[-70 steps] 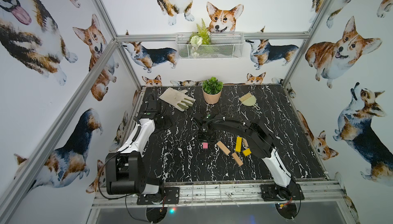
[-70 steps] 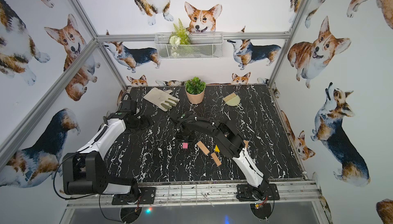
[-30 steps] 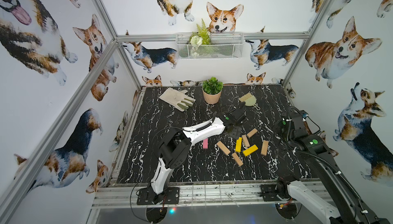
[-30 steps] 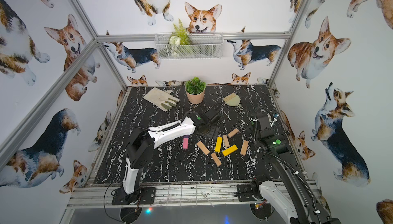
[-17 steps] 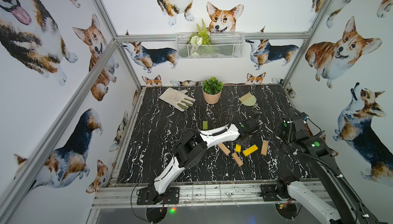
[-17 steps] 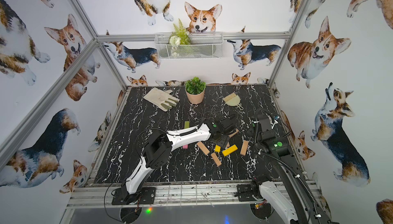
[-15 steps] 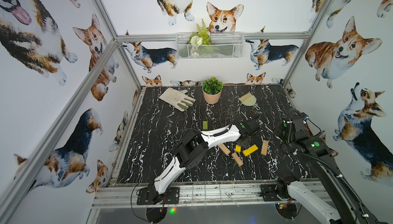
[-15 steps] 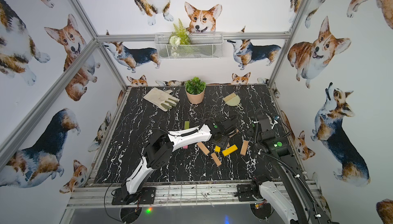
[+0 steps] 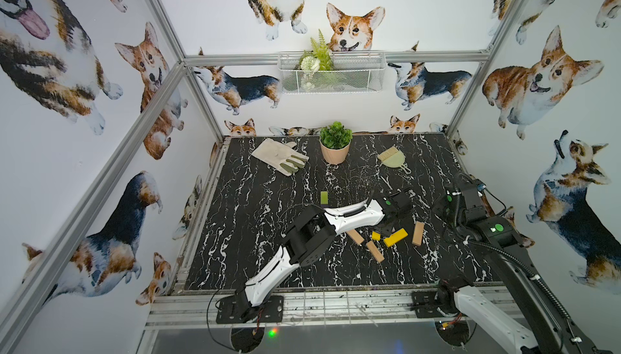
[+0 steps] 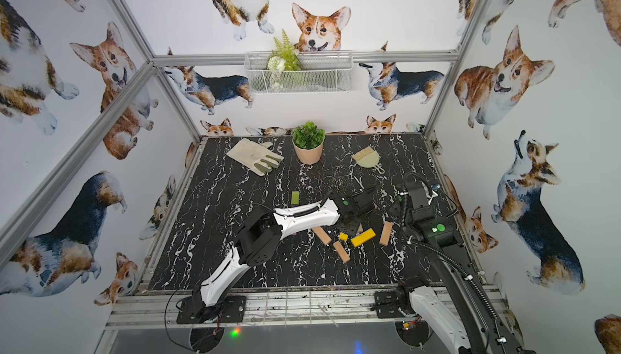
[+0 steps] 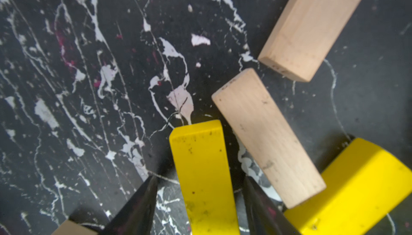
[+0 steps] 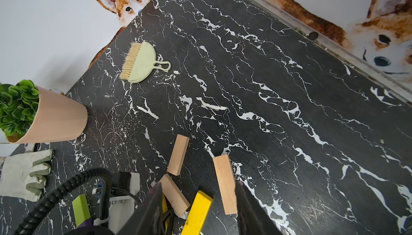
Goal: Assemble the letter k with building blocks
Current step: Pick up the building block from the center of the board.
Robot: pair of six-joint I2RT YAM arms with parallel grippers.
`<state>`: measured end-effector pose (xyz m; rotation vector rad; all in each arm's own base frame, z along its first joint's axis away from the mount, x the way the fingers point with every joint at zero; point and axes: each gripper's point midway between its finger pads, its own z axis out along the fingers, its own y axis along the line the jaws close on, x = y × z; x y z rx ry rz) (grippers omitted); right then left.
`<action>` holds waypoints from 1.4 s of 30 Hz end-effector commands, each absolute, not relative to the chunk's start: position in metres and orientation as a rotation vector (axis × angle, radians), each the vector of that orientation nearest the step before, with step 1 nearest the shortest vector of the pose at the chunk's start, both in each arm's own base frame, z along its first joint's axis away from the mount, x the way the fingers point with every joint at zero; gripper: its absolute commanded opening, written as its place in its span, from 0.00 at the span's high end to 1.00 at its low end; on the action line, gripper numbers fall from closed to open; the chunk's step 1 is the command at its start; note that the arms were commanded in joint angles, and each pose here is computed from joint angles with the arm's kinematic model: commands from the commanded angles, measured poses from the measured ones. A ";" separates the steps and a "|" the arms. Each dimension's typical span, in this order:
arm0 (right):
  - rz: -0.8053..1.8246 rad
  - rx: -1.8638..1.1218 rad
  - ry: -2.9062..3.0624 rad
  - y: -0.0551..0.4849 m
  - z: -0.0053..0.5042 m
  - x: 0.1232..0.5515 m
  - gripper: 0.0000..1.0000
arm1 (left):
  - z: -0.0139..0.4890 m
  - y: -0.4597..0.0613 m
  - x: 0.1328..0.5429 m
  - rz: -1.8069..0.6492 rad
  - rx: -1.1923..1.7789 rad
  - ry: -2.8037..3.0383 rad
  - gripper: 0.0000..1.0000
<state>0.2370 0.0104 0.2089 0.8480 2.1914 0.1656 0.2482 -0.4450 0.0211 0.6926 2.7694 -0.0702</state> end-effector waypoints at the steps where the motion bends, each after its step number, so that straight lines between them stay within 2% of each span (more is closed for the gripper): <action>1: 0.158 0.879 2.186 0.008 0.207 0.235 0.46 | 0.011 -0.433 0.246 0.018 0.697 2.807 0.44; 7: 0.160 0.880 2.178 0.007 0.209 0.235 0.46 | 0.010 -0.428 0.247 0.065 0.686 2.811 0.48; 11: 0.166 0.885 2.179 0.008 0.208 0.235 0.45 | 0.010 -0.427 0.247 0.069 0.684 2.810 0.56; 16: 0.168 0.903 2.150 0.005 0.211 0.233 0.45 | 0.011 -0.428 0.247 0.064 0.690 2.809 0.74; 25: 0.166 0.905 2.136 0.003 0.213 0.233 0.44 | 0.033 -0.424 0.261 0.043 0.743 2.766 0.77; 34: 0.174 0.907 2.159 0.007 0.203 0.237 0.44 | 0.096 -0.417 0.299 -0.198 0.895 2.691 0.76; 39: 0.181 0.904 2.190 0.012 0.196 0.240 0.44 | 0.097 -0.409 0.313 -0.398 1.020 2.697 0.76; 42: 0.180 0.898 2.205 0.014 0.193 0.241 0.44 | 0.090 -0.396 0.326 -0.403 1.057 2.688 0.75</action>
